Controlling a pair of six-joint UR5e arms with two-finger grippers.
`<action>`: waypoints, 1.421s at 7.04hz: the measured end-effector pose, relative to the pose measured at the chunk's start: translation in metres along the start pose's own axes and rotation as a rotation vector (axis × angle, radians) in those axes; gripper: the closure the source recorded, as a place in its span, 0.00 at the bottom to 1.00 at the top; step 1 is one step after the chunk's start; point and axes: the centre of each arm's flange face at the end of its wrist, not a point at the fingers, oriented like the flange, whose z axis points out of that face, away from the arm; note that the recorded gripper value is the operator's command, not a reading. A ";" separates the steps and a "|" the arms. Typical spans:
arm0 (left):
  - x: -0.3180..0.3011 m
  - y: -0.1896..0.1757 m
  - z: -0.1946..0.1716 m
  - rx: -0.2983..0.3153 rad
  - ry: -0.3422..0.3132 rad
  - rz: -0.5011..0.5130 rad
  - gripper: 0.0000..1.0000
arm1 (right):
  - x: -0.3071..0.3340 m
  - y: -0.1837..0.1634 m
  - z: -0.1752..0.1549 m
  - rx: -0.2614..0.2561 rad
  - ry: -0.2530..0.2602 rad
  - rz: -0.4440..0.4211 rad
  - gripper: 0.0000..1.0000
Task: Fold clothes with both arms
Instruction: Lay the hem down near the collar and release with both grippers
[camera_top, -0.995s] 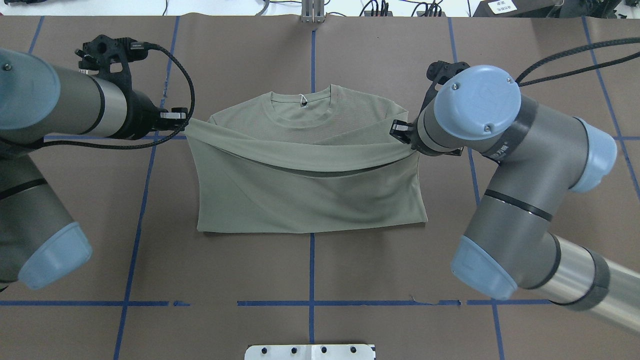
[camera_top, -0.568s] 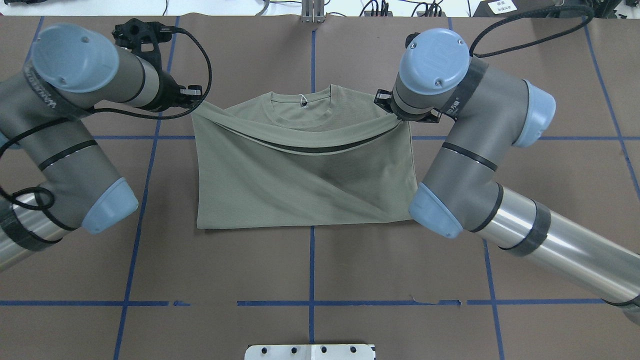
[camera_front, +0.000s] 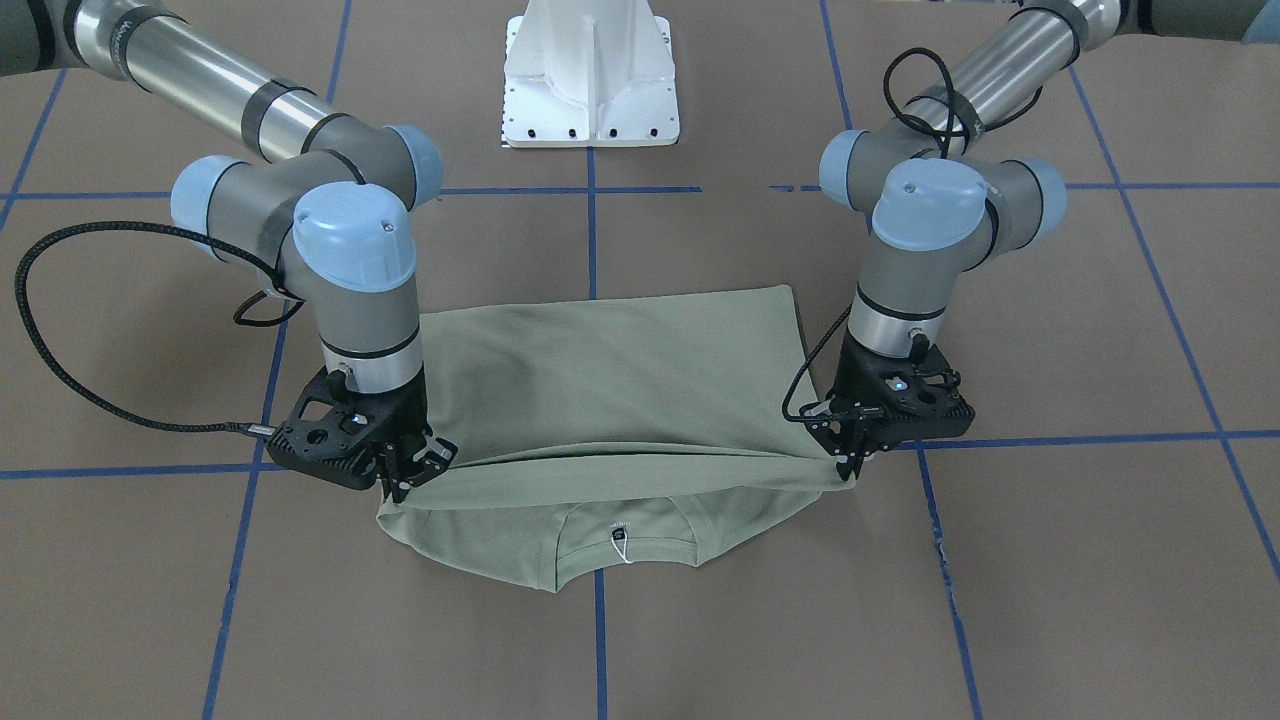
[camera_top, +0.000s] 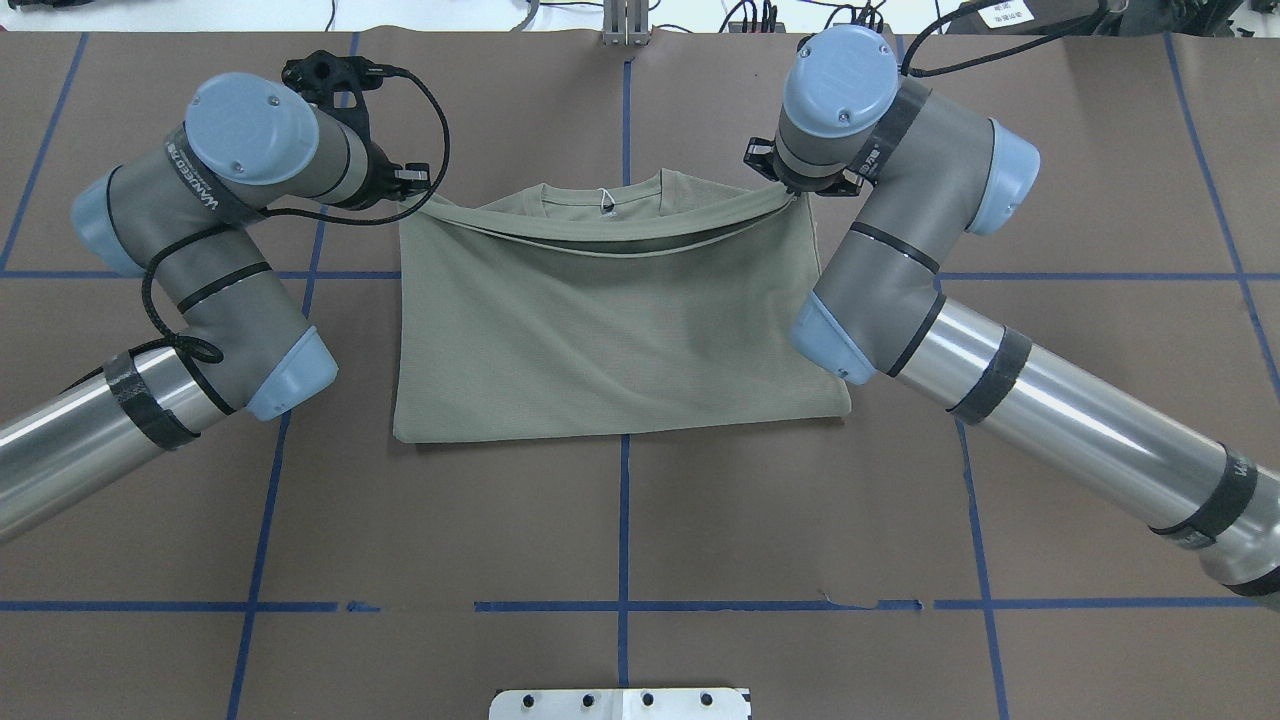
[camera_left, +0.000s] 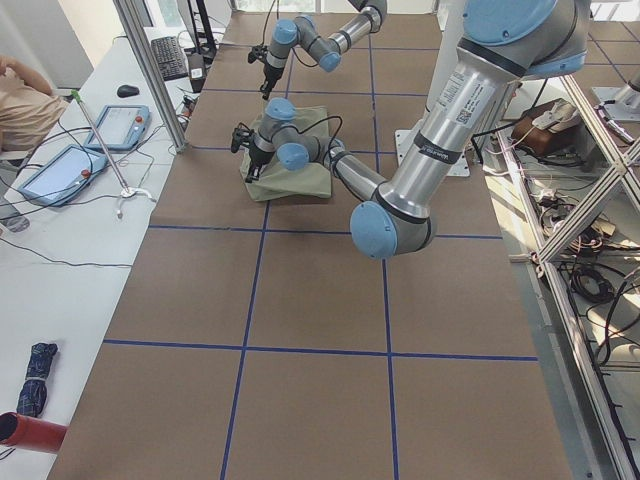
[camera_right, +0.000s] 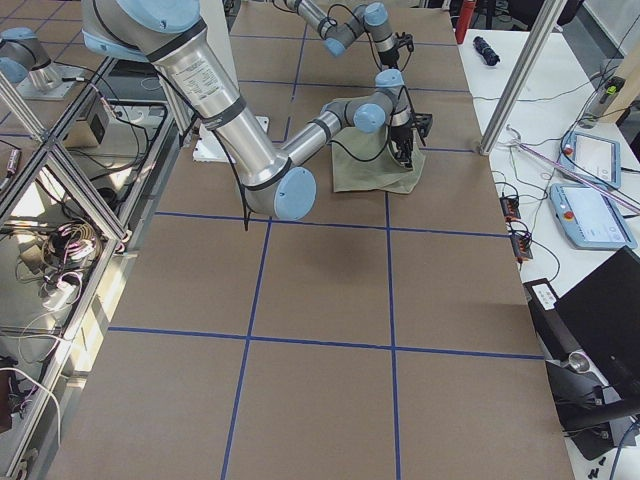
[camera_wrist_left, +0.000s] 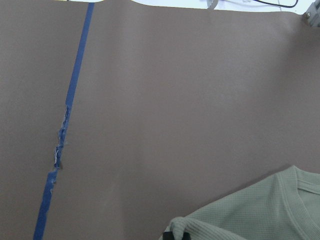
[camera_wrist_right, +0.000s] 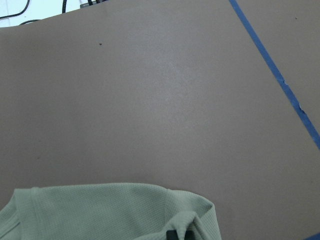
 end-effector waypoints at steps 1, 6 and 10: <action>0.000 -0.001 0.005 0.000 -0.004 0.001 1.00 | 0.001 -0.007 0.006 -0.001 0.011 -0.009 1.00; 0.012 0.004 0.004 0.005 0.033 0.048 0.00 | 0.009 -0.019 0.019 -0.010 0.038 -0.070 0.00; -0.016 0.086 -0.056 -0.059 0.173 0.119 0.08 | 0.016 -0.009 -0.004 -0.057 -0.032 -0.135 0.00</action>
